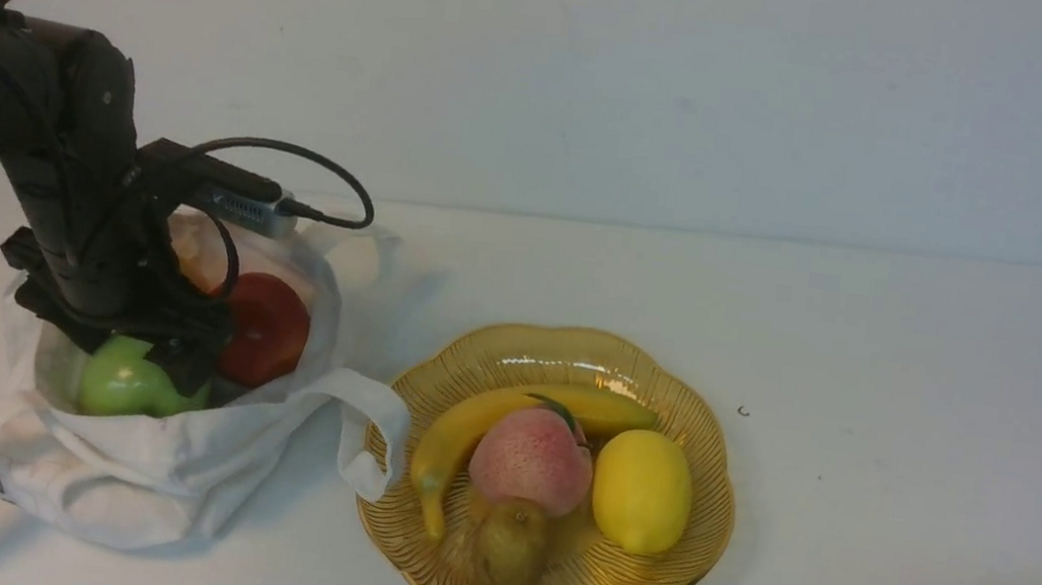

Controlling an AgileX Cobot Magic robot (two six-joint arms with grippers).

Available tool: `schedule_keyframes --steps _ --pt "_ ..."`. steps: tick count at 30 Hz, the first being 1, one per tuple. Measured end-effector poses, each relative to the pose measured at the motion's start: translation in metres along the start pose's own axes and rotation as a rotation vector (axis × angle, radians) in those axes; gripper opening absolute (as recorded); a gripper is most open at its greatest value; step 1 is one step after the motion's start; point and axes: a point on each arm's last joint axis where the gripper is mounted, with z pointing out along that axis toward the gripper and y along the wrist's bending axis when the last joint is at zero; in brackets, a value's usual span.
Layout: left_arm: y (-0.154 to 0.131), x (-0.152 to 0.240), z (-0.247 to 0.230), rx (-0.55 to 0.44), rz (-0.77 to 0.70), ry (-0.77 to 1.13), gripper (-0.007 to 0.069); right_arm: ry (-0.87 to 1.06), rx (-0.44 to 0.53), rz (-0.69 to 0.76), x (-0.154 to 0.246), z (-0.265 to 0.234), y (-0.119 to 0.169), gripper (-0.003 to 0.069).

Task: Take the fruit out of the cloth bag on the white table and place them on a plate.
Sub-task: 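Reach into the white bag and grasp the apple with the left gripper, then place the held apple onto the plate with the left gripper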

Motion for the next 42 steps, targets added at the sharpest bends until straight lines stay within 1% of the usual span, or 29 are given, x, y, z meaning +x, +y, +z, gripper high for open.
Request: schedule_keyframes --steps 7,10,12,15,16,17,18,19,20,22,24,26,28,32,35,39,42 --pt "0.003 0.011 -0.064 -0.041 -0.011 -0.165 0.0601 0.0 0.0 0.0 0.0 0.0 0.0 -0.0014" --pt "0.001 0.019 -0.087 -0.029 -0.029 -0.222 0.0601 0.0 0.0 0.0 0.0 0.0 0.0 -0.0014" --pt "-0.003 0.025 -0.104 0.005 -0.052 -0.269 0.0601 0.0 0.0 0.0 0.0 0.0 0.0 -0.0014" --pt "-0.013 0.034 -0.128 0.121 -0.114 -0.344 0.0601 0.0 0.0 0.0 0.0 0.0 0.0 -0.0014" --pt "-0.019 0.036 -0.136 0.182 -0.134 -0.366 0.0601 0.0 0.0 0.0 0.0 0.0 0.0 -0.0014" --pt "-0.022 0.038 -0.14 0.221 -0.143 -0.378 0.0601 0.0 0.0 0.0 0.0 0.0 0.0 -0.0014" --pt "-0.032 0.04 -0.149 0.331 -0.155 -0.401 0.0601 0.0 0.0 0.0 0.0 0.0 0.0 -0.0014" --pt "-0.034 0.04 -0.151 0.357 -0.149 -0.408 0.0601 0.0 0.0 0.0 0.0 0.0 0.0 -0.0014" --pt "-0.041 0.04 -0.154 0.433 -0.138 -0.423 0.0601 0.0 0.0 0.0 0.0 0.0 0.0 -0.0014" --pt "-0.052 0.04 -0.155 0.526 -0.102 -0.44 0.0601 0.0 0.0 0.0 0.0 0.0 0.0 -0.0014" --pt "-0.065 0.038 -0.152 0.594 -0.049 -0.441 0.0601 0.0 0.0 0.001 0.0 0.0 0.0 -0.0014" --pt "-0.076 0.037 -0.147 0.63 -0.007 -0.429 0.0601 0.0 0.0 0.001 0.0 0.0 0.0 -0.0014" --pt "-0.1 0.036 -0.133 0.676 0.073 -0.372 0.0601 0.0 0.0 0.001 0.0 0.0 0.0 -0.0014" --pt "-0.142 0.032 -0.104 0.714 0.156 -0.266 0.0601 0.0 0.0 0.001 0.0 0.0 0.0 -0.0014" --pt "-0.17 0.027 -0.088 0.73 0.189 -0.229 0.0601 0.0 0.0 0.001 0.0 0.0 0.0 -0.0014" --pt "-0.2 0.021 -0.073 0.732 0.23 -0.209 0.0601 0.0 0.0 0.001 0.0 0.0 0.0 -0.0014" --pt "-0.214 0.019 -0.066 0.732 0.251 -0.203 0.0601 0.0 0.0 0.001 0.0 0.0 0.0 -0.0014"
